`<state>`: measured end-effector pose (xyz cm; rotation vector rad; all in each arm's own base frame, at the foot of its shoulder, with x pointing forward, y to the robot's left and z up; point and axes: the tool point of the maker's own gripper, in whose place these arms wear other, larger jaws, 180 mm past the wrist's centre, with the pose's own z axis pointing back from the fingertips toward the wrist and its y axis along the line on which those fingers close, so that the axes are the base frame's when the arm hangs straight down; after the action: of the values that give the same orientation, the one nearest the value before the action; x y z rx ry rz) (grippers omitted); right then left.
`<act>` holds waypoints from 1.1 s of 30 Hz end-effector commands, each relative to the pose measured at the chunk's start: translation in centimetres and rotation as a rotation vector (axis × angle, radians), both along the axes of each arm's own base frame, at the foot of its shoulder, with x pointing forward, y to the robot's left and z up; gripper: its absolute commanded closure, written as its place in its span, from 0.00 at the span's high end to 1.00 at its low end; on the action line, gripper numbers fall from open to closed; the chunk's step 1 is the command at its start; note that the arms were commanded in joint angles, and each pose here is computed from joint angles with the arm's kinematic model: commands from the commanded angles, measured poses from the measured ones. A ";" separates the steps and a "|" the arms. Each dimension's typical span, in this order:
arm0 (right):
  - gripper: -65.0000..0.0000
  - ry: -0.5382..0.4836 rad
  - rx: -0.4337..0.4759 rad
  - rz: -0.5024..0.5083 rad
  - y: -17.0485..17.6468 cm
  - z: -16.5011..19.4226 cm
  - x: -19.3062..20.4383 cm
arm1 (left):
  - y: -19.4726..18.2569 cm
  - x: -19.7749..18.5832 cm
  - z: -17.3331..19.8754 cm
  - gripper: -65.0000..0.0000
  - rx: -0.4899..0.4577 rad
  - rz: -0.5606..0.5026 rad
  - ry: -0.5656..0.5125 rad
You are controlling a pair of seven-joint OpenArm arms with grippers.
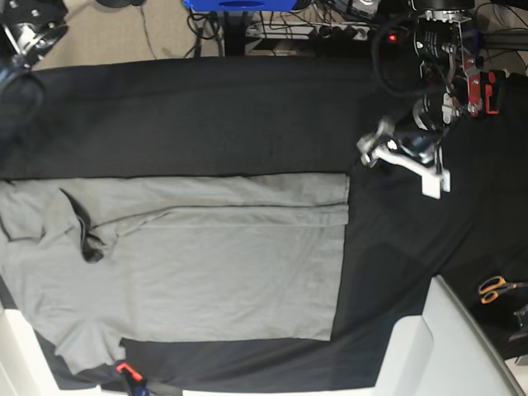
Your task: Fold the T-shirt properly
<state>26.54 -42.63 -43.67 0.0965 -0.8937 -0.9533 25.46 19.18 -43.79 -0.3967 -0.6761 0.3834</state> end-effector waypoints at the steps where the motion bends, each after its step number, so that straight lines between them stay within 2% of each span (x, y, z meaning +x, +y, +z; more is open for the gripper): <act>1: 0.39 -0.044 0.004 -0.012 -0.5 0.8 0.5 | 0.3 -0.1 -0.1 0.32 -0.007 0.007 -0.003; 2: 0.50 -0.042 0.020 -0.036 -0.7 0.3 -0.2 | 0.3 -0.6 -0.9 0.11 -0.014 0.015 0.020; 3: 0.58 -0.040 0.035 -0.053 -0.8 -0.1 -0.7 | 0.1 -1.0 -1.4 0.00 -0.025 0.022 0.037; 5: 0.72 -0.029 0.057 -0.079 -1.3 -0.8 -1.6 | -0.5 -1.9 -2.8 0.03 -0.060 0.052 0.074; 7: 0.80 -0.004 0.108 -0.088 -1.0 -2.4 -2.1 | -0.4 -2.9 -4.1 0.16 -0.109 0.135 0.106; 9: 0.84 0.005 0.147 -0.103 -1.0 -3.6 -2.2 | -0.2 -3.7 -5.0 0.31 -0.150 0.209 0.129; 14: 0.84 -0.037 0.142 -0.174 -2.0 -4.5 -1.6 | -0.2 -3.6 -5.0 0.69 -0.157 0.219 0.127; 16: 0.84 -0.058 0.168 -0.182 -1.7 -4.8 -0.7 | -0.2 -3.5 -5.0 0.76 -0.157 0.221 0.125; 22: 0.84 -0.160 0.233 -0.145 0.2 -4.3 3.3 | -0.4 -3.7 -5.2 0.76 -0.165 0.223 0.132; 29: 0.83 -0.197 0.255 -0.135 1.0 -3.5 5.4 | -0.3 -3.8 -5.2 0.76 -0.161 0.220 0.135; 31: 0.76 -0.207 0.250 -0.139 0.9 -3.2 5.7 | -0.3 -3.9 -5.3 0.76 -0.161 0.220 0.137; 33: 0.66 -0.220 0.235 -0.144 0.6 -3.0 5.8 | -0.4 -3.9 -5.3 0.76 -0.165 0.222 0.138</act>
<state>31.26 -41.83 -47.70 0.3294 -0.9737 -1.2216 22.90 18.09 -48.05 -0.5055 -0.6111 0.6705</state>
